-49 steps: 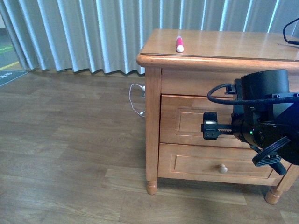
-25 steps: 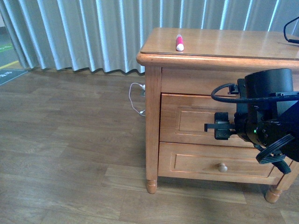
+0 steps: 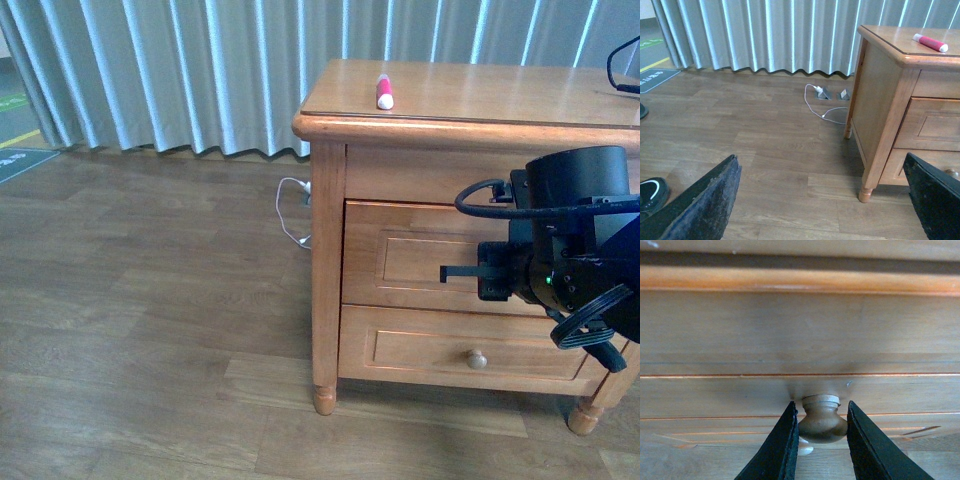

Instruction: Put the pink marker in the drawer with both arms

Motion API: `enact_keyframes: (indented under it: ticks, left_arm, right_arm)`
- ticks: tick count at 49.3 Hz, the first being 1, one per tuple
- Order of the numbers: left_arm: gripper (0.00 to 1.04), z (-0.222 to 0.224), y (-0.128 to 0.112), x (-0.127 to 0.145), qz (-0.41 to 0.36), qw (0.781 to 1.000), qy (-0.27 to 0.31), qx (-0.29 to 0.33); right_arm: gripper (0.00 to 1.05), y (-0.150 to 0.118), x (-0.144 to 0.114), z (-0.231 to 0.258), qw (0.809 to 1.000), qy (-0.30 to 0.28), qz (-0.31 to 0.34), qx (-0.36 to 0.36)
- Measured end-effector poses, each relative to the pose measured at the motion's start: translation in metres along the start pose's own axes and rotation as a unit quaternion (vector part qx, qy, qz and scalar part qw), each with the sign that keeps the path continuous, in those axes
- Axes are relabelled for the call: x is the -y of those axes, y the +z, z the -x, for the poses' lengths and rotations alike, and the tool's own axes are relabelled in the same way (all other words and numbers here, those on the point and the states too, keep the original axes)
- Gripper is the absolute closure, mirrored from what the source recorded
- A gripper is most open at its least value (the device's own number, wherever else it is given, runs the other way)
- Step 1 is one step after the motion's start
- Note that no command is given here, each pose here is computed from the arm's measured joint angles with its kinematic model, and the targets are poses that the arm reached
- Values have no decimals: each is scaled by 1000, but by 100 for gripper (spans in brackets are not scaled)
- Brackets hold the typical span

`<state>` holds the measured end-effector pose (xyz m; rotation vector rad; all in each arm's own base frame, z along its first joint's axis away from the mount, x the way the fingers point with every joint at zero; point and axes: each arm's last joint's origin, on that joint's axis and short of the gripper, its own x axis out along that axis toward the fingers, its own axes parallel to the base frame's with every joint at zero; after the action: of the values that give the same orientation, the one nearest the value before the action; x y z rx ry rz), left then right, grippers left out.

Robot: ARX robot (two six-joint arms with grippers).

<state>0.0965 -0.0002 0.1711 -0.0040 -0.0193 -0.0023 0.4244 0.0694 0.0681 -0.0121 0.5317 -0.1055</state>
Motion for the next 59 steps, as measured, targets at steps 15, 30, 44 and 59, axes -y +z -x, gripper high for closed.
enact_keyframes:
  ticks: [15, 30, 44, 59]
  left_arm:
    - [6, 0, 0, 0, 0, 1000, 0, 0]
    - [6, 0, 0, 0, 0, 1000, 0, 0]
    - [6, 0, 0, 0, 0, 1000, 0, 0]
    - [6, 0, 0, 0, 0, 1000, 0, 0]
  right_arm:
    - [82, -19, 9, 31, 1000, 13, -13, 1]
    - [82, -59, 30, 102, 998, 48, -24, -13]
    - [30, -76, 48, 177, 998, 59, -33, -10]
    - [9, -33, 84, 256, 995, 66, -70, 15]
